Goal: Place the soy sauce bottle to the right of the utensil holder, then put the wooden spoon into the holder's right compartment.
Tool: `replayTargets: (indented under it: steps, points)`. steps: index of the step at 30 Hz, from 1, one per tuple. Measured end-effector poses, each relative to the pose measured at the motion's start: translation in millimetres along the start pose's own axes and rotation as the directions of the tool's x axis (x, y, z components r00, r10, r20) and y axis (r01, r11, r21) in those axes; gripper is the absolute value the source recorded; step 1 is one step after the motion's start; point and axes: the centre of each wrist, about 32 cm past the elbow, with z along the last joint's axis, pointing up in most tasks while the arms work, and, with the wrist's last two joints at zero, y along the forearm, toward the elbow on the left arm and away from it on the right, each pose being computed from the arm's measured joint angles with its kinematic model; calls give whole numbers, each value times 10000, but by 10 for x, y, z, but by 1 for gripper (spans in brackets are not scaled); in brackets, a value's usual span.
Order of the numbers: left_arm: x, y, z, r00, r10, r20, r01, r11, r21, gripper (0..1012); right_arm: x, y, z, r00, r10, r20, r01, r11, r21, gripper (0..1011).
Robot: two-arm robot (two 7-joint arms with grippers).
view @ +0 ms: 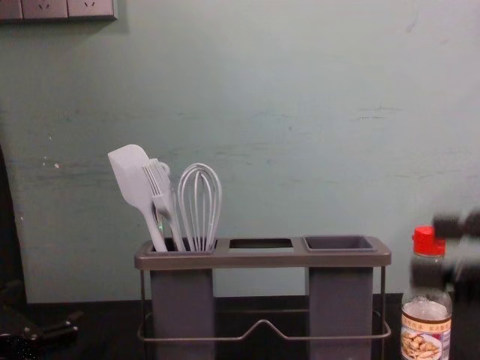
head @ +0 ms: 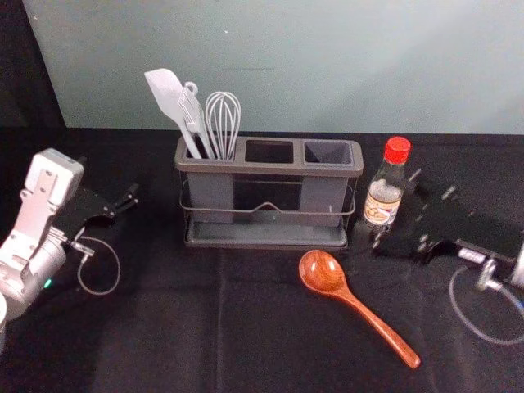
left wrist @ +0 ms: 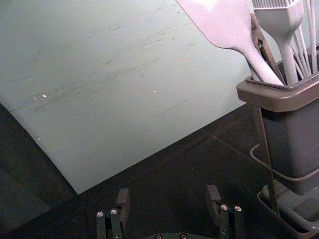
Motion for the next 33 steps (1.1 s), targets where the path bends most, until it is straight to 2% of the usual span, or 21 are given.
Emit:
replayTargets:
  steps: [1,2,5,6,8,11,12,20,21,28,33]
  points:
    - [0,0,0,10000,1,0,-1,10000,-1,1005,-20,18,5,10000,64,-24,-65,9997,-214,1004]
    - [0,0,0,10000,0,0,0,10000,0,1005,-65,65,9,9997,188,-132,-198,9965,-812,1004]
    - [0,0,0,10000,0,0,0,10000,0,1005,-112,145,-2,9988,284,-400,-346,9861,-1626,1004]
    - [0,0,0,10000,0,1,0,10000,0,1005,-127,194,-20,9979,232,-599,-354,9768,-2112,1004]
    - [0,0,0,10000,0,0,0,10000,0,1005,-124,257,-51,9964,80,-839,-306,9619,-2716,1004]
    - [0,0,0,10000,1,0,-1,10000,-1,1005,-97,316,-63,9954,-59,-959,-251,9473,-3195,1004]
    - [0,0,0,10000,1,1,-1,10000,0,1005,-75,354,-75,9946,-136,-1032,-234,9367,-3493,1004]
    - [0,0,0,10000,0,0,0,10000,0,1005,-16,536,-108,9921,-375,-1195,-192,8973,-4410,1004]
    - [0,0,0,10000,0,0,0,10000,0,1005,-17,574,-114,9924,-364,-1173,-215,8890,-4574,1004]
    - [0,0,0,10000,1,0,-1,10000,0,1005,-26,722,-104,9944,-295,-1017,-258,8640,-5028,1004]
    - [0,0,0,10000,1,0,-1,10000,0,1005,-25,808,-106,9945,-246,-1015,-319,8534,-5202,1004]
